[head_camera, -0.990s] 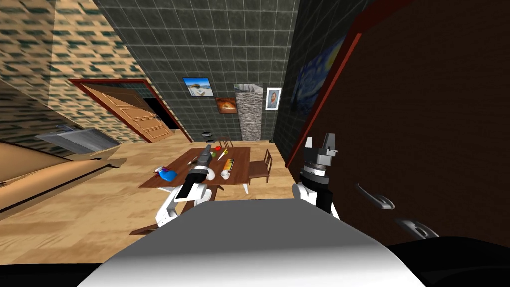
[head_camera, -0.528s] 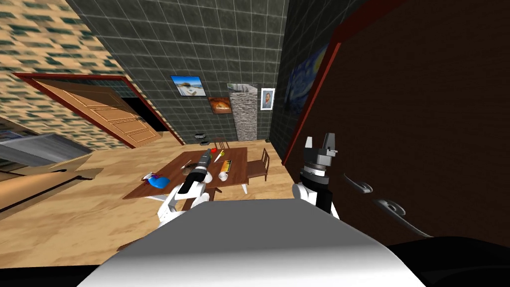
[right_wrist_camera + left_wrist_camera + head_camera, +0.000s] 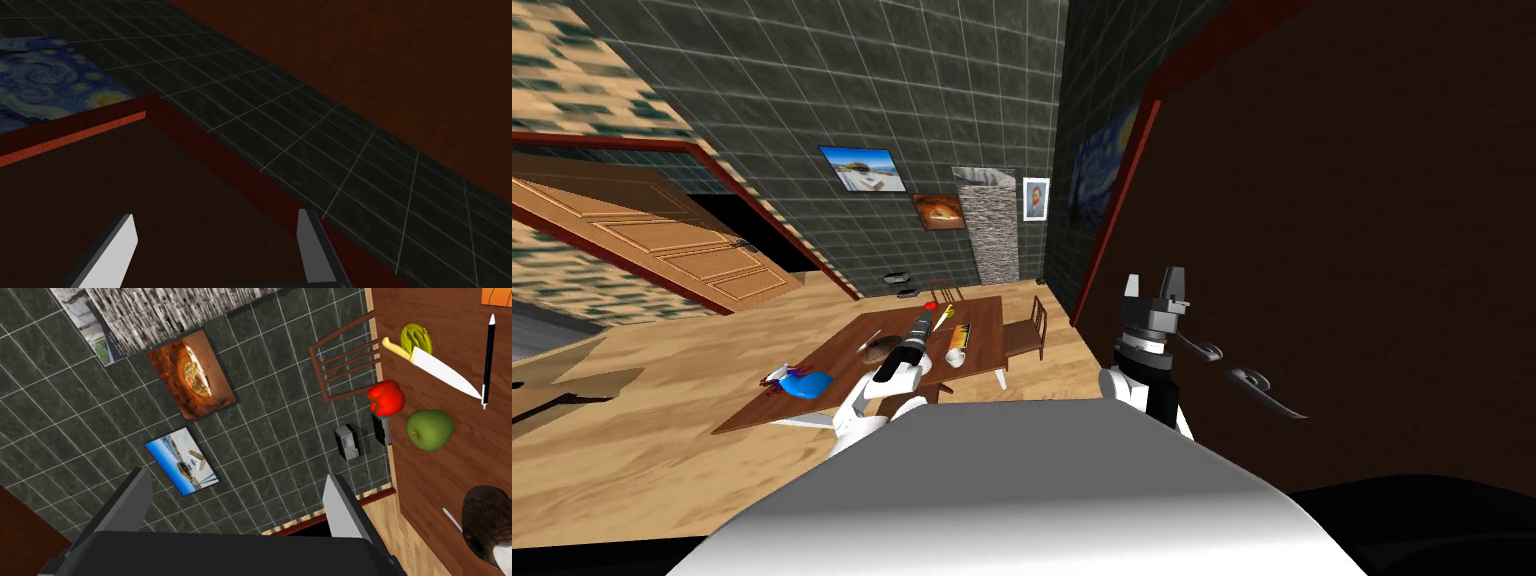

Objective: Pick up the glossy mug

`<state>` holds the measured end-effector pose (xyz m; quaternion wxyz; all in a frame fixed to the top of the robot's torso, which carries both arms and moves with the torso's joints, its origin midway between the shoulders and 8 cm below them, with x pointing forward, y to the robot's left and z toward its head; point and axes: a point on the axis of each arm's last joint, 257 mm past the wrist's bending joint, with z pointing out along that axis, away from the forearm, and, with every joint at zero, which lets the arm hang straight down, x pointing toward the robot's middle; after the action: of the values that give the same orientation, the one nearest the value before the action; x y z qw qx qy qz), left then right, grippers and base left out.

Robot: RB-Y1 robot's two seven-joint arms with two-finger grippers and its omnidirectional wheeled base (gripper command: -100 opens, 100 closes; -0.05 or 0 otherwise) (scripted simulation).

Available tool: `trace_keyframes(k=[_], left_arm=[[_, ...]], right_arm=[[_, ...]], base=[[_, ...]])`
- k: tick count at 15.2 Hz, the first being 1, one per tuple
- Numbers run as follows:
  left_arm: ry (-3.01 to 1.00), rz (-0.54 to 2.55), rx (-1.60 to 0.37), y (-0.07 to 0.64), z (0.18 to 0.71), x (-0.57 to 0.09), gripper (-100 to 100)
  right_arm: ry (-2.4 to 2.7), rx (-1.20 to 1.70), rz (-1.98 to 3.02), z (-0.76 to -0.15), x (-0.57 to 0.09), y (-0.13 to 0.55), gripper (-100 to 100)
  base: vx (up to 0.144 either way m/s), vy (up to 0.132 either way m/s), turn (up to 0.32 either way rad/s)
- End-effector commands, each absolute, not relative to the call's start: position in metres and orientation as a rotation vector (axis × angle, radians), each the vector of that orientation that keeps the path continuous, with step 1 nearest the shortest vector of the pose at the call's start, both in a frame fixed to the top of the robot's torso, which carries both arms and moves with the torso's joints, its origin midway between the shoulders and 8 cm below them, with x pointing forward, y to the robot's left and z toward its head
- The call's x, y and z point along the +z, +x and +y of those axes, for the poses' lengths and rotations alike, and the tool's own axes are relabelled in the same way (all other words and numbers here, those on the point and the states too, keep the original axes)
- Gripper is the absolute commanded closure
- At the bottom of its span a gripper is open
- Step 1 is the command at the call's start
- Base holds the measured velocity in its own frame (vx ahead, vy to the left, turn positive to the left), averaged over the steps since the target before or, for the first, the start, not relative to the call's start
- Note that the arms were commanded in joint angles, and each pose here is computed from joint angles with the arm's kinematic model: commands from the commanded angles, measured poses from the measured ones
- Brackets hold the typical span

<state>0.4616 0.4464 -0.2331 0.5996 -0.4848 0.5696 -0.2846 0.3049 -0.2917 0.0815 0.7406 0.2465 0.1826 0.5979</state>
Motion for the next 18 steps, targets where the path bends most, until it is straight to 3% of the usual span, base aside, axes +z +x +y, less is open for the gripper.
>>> trace_keyframes(k=[1,18], left_arm=[[-1.182,1.346,-0.611,0.462,0.464,-0.252,-100],[-1.617,1.540,-0.330,0.410,0.529,-0.400,-100]], right_arm=[[0.541,1.311,0.400,-0.292,0.081,0.305,0],[0.541,1.311,0.401,-0.292,0.081,0.305,0]], base=[[-0.047,0.054,-0.273],[-0.023,0.045,-0.167]])
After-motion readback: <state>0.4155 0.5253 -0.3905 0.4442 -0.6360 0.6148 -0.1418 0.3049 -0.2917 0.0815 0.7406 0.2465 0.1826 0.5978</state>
